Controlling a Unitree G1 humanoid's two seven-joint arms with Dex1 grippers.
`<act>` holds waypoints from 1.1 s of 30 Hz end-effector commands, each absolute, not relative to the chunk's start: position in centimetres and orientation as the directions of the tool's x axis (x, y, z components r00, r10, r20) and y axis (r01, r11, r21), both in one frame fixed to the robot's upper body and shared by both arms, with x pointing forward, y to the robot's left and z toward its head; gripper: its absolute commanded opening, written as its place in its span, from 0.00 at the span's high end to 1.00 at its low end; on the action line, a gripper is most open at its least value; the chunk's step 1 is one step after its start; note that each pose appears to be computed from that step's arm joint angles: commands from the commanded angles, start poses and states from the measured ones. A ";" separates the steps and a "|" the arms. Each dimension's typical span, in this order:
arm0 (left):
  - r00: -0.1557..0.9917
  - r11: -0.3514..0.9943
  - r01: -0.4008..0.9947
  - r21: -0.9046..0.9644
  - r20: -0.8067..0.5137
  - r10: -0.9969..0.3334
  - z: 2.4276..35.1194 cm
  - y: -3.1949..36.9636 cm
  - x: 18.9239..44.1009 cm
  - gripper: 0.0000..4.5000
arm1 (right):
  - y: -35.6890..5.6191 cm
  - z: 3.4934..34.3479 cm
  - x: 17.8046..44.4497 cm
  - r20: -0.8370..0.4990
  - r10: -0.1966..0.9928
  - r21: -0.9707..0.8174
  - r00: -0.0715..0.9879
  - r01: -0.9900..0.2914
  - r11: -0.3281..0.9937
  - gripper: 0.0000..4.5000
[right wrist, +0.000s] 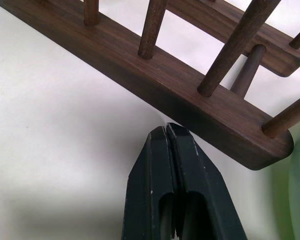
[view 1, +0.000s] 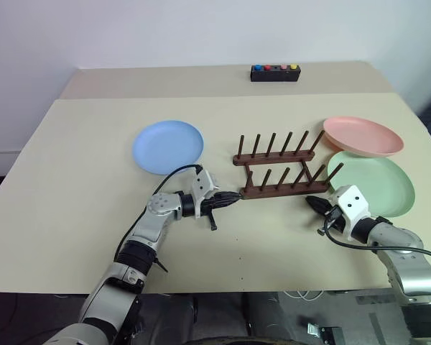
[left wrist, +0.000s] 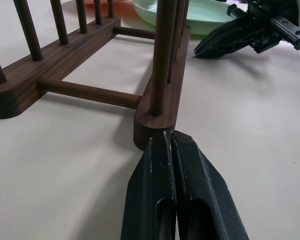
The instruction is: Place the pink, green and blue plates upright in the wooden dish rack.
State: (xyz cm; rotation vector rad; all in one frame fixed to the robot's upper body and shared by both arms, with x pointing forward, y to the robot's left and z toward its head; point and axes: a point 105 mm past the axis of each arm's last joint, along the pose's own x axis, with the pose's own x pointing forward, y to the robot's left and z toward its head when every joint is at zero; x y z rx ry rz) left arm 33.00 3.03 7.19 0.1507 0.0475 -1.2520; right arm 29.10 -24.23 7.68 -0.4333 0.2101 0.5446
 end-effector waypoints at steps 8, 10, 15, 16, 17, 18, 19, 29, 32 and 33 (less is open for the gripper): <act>0.348 0.342 0.937 0.064 -0.136 -0.928 7.6 9.0 32.1 1.00 | -24.0 10.1 24.8 -0.333 0.527 -0.281 0.782 -0.616 0.736 0.72; 0.358 0.351 0.934 0.075 -0.138 -0.923 8.1 10.3 31.8 1.00 | -24.5 10.9 24.0 -0.341 0.516 -0.289 0.786 -0.610 0.738 0.50; 0.328 0.316 0.944 0.095 -0.172 -0.929 8.8 11.8 30.8 1.00 | -26.8 13.1 23.9 -0.342 0.439 -0.366 0.831 -0.548 0.752 0.01; 0.317 0.305 0.948 0.095 -0.179 -0.931 8.8 11.7 30.7 1.00 | -27.2 13.4 24.0 -0.341 0.426 -0.382 0.838 -0.538 0.751 0.01; 0.302 0.290 0.953 0.088 -0.184 -0.935 8.7 11.4 30.4 1.00 | -27.5 13.7 24.3 -0.339 0.405 -0.411 0.849 -0.521 0.748 0.01; 0.289 0.277 0.957 0.085 -0.185 -0.939 8.6 11.2 30.3 1.00 | -27.9 14.0 24.6 -0.337 0.386 -0.437 0.858 -0.506 0.744 0.01; 0.276 0.265 0.961 0.082 -0.187 -0.943 8.6 10.9 30.1 1.00 | -28.2 14.2 24.9 -0.338 0.370 -0.459 0.866 -0.494 0.738 0.01; 0.158 0.141 0.984 0.109 -0.174 -0.972 8.4 6.3 29.4 1.00 | -33.0 16.3 27.9 -0.334 0.177 -0.664 0.926 -0.364 0.653 0.01; 0.135 0.116 0.987 0.115 -0.168 -0.976 8.3 4.8 29.5 1.00 | -34.5 17.2 29.4 -0.317 0.103 -0.742 0.943 -0.314 0.591 0.01; 0.134 0.115 0.986 0.116 -0.165 -0.977 8.3 4.6 29.6 1.00 | -35.0 17.5 29.9 -0.312 0.080 -0.768 0.947 -0.300 0.566 0.01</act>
